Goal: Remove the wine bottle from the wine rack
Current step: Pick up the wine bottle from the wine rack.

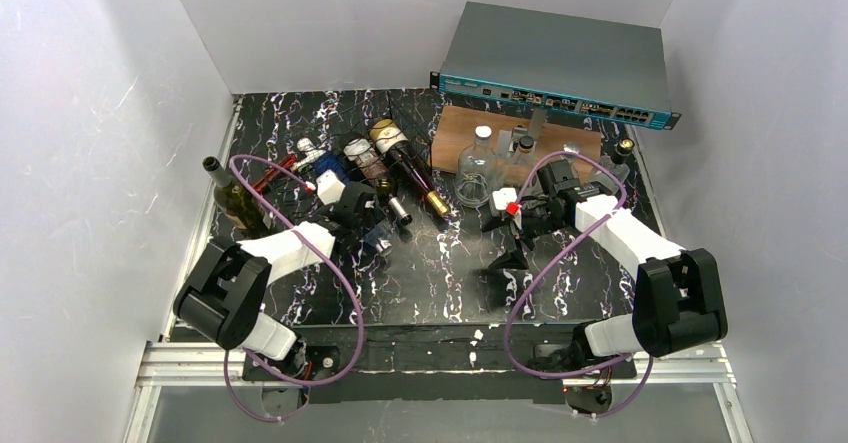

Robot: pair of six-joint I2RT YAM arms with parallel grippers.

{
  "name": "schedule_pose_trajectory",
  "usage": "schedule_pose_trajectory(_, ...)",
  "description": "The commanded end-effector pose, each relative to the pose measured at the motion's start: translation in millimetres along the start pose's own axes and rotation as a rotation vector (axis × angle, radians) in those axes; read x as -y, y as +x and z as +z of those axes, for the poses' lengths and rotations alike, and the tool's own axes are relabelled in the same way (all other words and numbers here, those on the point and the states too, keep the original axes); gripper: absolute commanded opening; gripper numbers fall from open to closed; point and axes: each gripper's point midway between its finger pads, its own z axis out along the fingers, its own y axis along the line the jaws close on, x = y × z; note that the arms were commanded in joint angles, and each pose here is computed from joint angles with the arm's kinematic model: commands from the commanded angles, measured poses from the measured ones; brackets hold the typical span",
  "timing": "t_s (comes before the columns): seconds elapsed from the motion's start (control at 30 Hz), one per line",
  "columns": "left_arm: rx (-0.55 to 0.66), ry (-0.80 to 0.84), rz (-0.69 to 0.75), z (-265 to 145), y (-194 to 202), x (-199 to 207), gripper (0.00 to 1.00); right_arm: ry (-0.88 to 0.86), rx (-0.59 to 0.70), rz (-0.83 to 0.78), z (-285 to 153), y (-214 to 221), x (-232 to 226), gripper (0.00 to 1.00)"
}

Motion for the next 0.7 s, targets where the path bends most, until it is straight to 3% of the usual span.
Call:
schedule_pose_trajectory(0.0, 0.007, -0.027, 0.011, 5, -2, -5, 0.57, 0.006, 0.012, 0.003, 0, 1, 2, 0.98)
schedule_pose_trajectory(0.13, 0.006, -0.022, 0.005, 4, -3, -5, 0.29, 0.007, 0.011, 0.003, 0, 1, 2, 0.99)
schedule_pose_trajectory(0.23, 0.004, -0.001, 0.022, -1, -5, -2, 0.02, 0.008, 0.012, 0.0, 0, 0, 2, 0.98)
schedule_pose_trajectory(0.67, 0.046, 0.056, 0.035, -44, -25, -5, 0.0, 0.007, 0.017, -0.003, 0, 0, 1, 0.98)
